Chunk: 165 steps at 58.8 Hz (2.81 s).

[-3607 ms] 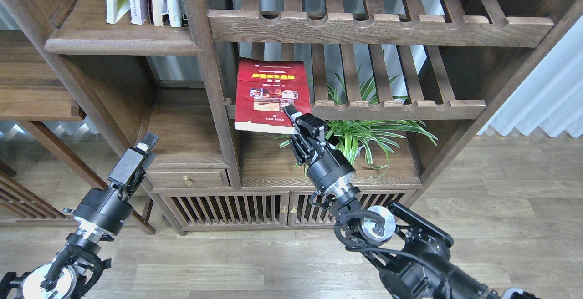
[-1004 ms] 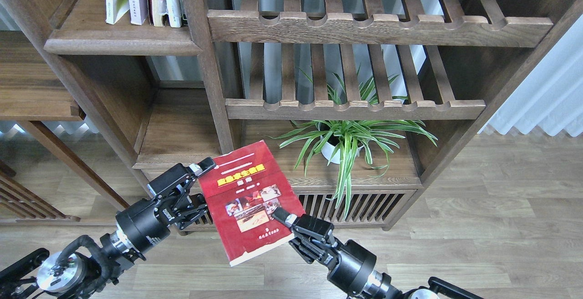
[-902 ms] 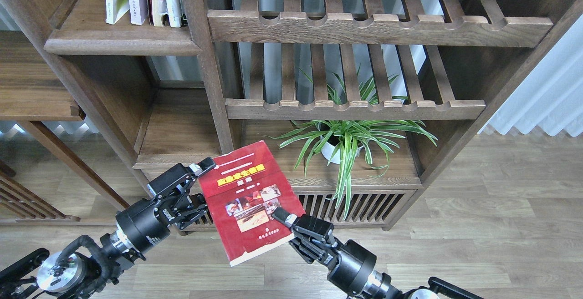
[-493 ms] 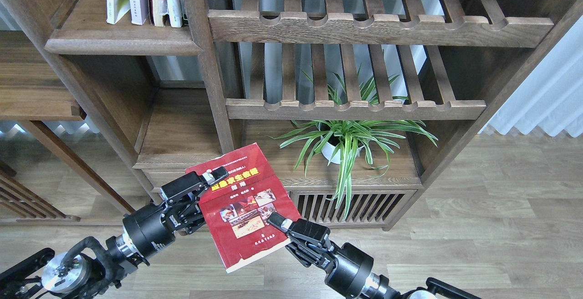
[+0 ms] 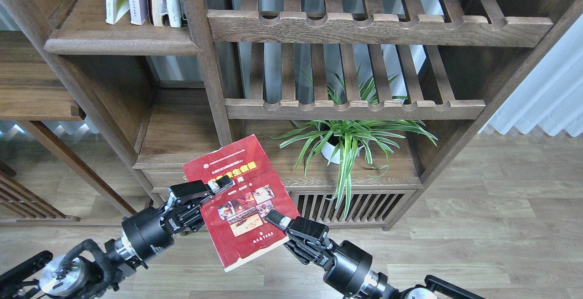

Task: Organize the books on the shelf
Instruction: 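Grasp the red book's edge with the left gripper from the right gripper, then carry the red book away from the right gripper with the left gripper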

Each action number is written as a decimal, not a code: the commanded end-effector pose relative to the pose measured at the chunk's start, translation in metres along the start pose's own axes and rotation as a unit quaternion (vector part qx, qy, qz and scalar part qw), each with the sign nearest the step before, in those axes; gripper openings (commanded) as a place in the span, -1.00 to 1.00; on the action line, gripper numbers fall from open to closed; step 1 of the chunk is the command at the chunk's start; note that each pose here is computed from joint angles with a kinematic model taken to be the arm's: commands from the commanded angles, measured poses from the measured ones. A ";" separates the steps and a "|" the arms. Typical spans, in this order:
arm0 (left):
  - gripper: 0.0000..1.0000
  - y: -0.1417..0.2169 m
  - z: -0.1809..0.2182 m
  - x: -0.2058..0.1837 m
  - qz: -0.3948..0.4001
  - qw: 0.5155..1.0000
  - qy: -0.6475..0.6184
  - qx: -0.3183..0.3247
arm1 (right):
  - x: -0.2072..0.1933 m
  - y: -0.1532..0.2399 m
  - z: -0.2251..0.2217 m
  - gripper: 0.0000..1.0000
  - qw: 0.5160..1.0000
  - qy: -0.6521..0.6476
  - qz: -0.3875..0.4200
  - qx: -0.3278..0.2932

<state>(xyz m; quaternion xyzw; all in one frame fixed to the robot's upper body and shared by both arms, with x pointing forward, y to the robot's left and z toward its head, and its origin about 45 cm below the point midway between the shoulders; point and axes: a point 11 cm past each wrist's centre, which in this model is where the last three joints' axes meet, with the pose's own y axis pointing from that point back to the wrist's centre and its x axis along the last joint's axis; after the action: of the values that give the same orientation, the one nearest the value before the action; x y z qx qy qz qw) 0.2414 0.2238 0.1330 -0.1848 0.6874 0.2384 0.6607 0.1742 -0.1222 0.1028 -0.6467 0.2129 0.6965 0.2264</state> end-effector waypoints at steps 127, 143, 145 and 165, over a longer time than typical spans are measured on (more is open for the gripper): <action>-1.00 0.125 0.077 0.020 0.197 0.881 -0.307 -0.301 | 0.037 -0.037 -0.079 0.97 0.989 0.029 0.032 0.144; -1.00 0.119 0.104 -0.007 0.161 0.868 -0.323 -0.342 | 0.037 -0.042 -0.079 0.97 0.989 0.028 0.032 0.144; -1.00 0.117 0.106 -0.010 0.158 0.867 -0.325 -0.343 | 0.037 -0.043 -0.079 0.97 0.989 0.028 0.031 0.144; -1.00 0.076 0.134 -0.058 0.105 0.870 -0.366 -0.312 | 0.034 -0.045 -0.081 0.97 0.989 0.031 0.028 0.143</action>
<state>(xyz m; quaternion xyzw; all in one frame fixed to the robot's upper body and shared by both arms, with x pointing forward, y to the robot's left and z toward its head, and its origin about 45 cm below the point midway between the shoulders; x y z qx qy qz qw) 0.2949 0.3670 0.1793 -0.2093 0.3094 0.5774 0.7260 0.2638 -0.1319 0.0623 -0.6225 0.3354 0.6449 0.2900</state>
